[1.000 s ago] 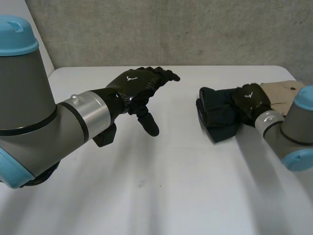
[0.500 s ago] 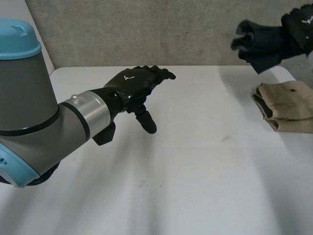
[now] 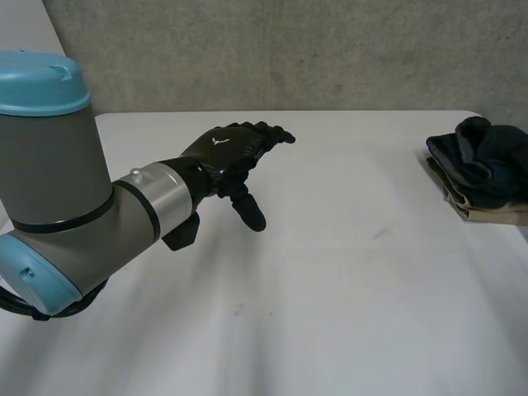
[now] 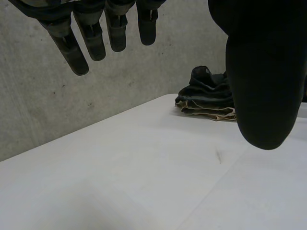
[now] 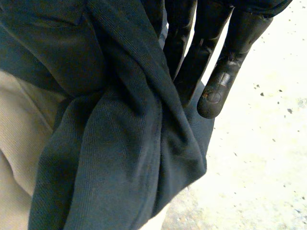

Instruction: Fold the laundry.

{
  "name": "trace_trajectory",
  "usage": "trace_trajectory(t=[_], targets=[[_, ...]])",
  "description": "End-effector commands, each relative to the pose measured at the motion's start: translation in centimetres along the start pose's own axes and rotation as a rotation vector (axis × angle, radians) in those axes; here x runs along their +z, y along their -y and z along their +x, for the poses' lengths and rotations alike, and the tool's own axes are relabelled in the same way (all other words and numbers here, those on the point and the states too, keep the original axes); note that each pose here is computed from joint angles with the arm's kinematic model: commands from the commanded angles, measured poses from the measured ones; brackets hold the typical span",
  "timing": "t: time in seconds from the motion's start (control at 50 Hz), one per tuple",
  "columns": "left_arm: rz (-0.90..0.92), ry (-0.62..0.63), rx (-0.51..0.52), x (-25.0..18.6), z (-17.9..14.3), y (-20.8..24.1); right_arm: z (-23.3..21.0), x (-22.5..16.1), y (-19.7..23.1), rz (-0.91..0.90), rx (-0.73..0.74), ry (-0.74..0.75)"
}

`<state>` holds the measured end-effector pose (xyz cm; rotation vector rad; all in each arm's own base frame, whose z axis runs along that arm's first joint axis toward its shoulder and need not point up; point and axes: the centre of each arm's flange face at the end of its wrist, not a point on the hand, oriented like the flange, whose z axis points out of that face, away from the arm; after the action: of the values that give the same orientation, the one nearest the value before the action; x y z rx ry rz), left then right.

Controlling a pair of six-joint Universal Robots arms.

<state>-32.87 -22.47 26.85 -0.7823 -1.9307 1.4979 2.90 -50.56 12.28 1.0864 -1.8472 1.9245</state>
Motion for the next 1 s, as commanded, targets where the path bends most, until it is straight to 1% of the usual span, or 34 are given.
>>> trace_trajectory(t=[0.02,0.12,0.14,0.2,0.22,0.28,0.3,0.36,0.38,0.44,0.46,0.5,0.56,0.58,0.6,0.62,0.66,0.7,0.78,0.88,1.0], targets=[[0.000,0.002,0.000,0.0,-0.1,0.0,1.6,-0.7,1.6,-0.028,-0.015,-0.061],[0.011,0.004,0.003,-0.2,-0.1,0.4,3.3,-1.8,4.0,-0.029,0.048,-0.114],[0.012,0.005,0.001,-0.2,-0.1,0.4,4.3,-2.3,5.7,-0.004,0.067,-0.132],[0.021,0.005,0.004,-0.4,0.0,0.7,5.6,-3.1,8.3,0.034,0.108,-0.164],[0.024,0.005,0.005,-0.4,0.0,0.8,6.4,-3.6,10.2,0.067,0.138,-0.183],[0.052,0.006,0.013,-1.0,0.1,1.8,6.7,-4.2,13.4,0.119,0.189,-0.201],[0.056,0.006,0.014,-1.1,0.2,1.9,6.7,-4.6,15.2,0.145,0.223,-0.213],[0.088,0.017,0.024,-1.7,0.2,2.9,6.5,-5.1,17.3,0.167,0.278,-0.238],[0.097,0.026,0.026,-1.9,0.2,3.2,6.3,-5.7,18.9,0.176,0.315,-0.258],[0.139,0.078,0.038,-2.9,0.0,4.5,5.6,-7.3,22.5,0.202,0.367,-0.276],[0.151,0.096,0.041,-3.2,-0.1,4.9,4.8,-8.5,24.9,0.221,0.400,-0.272],[0.186,0.163,0.047,-4.0,-0.7,6.0,3.5,-9.6,26.8,0.229,0.435,-0.256],[0.209,0.254,0.046,-4.8,-2.1,6.7,-0.5,-10.9,29.0,0.206,0.499,-0.169],[0.218,0.312,0.043,-5.2,-3.2,7.1,-1.5,-11.3,29.4,0.198,0.511,-0.145],[0.220,0.339,0.043,-5.5,-3.7,7.2,-2.5,-11.8,30.0,0.195,0.518,-0.122],[0.217,0.361,0.043,-5.7,-4.2,7.2,-4.4,-12.8,30.9,0.185,0.530,-0.079],[0.201,0.400,0.048,-6.1,-5.1,6.7,-6.3,-13.8,31.5,0.169,0.534,-0.042],[0.187,0.413,0.053,-6.3,-5.5,6.3,-8.6,-14.9,31.8,0.139,0.541,-0.012],[0.147,0.436,0.045,-6.5,-6.2,5.0,-10.7,-16.0,31.3,0.087,0.540,-0.016],[0.124,0.434,0.036,-6.5,-6.2,4.2,-11.1,-16.0,30.8,0.073,0.541,-0.058],[0.141,0.440,0.025,-6.1,-6.6,3.6,-11.5,-16.1,30.2,0.098,0.549,-0.070]])
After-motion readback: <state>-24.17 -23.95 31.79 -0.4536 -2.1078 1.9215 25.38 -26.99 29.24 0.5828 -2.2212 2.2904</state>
